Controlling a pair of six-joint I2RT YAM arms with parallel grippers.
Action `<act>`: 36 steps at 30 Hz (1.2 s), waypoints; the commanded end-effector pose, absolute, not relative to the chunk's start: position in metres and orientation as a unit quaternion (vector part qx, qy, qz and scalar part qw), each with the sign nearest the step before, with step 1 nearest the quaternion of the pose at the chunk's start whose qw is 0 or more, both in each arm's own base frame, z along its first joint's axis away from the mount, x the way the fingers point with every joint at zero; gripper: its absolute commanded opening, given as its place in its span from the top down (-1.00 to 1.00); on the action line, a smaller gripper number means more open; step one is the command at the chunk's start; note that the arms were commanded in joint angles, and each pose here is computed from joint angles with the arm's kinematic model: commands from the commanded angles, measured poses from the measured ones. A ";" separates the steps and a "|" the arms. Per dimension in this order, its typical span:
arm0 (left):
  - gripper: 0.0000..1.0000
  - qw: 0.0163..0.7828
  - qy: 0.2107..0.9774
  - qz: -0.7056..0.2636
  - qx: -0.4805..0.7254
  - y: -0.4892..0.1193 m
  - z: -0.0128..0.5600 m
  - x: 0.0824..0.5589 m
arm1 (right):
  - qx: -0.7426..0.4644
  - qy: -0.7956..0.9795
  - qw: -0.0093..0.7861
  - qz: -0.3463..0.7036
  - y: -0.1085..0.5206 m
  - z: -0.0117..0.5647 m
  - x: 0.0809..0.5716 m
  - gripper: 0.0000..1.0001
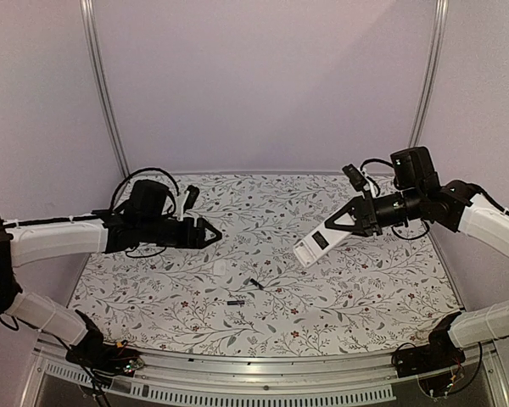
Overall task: Load the batteries into the remote control
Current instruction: Place the battery cover at the center of the board, then pass from the right arm to the left
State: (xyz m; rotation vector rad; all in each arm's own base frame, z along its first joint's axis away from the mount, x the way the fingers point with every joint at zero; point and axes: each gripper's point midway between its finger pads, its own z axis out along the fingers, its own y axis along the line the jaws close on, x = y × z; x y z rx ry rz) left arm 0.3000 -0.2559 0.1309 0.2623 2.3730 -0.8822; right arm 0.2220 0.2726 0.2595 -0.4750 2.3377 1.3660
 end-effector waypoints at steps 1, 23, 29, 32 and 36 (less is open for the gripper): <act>-0.45 0.357 0.797 -0.409 0.263 -0.317 0.203 0.252 | -0.207 0.812 0.172 0.518 0.282 0.261 0.210 1.00; -0.18 0.205 0.667 -0.561 0.445 -0.436 0.258 0.130 | -0.357 0.761 0.136 0.524 0.329 0.282 0.165 1.00; -0.11 0.215 0.683 -0.557 0.420 -0.436 0.252 0.141 | -0.340 0.758 0.168 0.531 0.332 0.290 0.175 1.00; -0.11 0.241 0.688 -0.563 0.389 -0.431 0.254 0.153 | -0.328 0.748 0.200 0.541 0.333 0.302 0.180 1.00; -0.08 0.255 0.673 -0.595 0.357 -0.425 0.265 0.158 | -0.292 0.746 0.246 0.545 0.330 0.318 0.191 1.00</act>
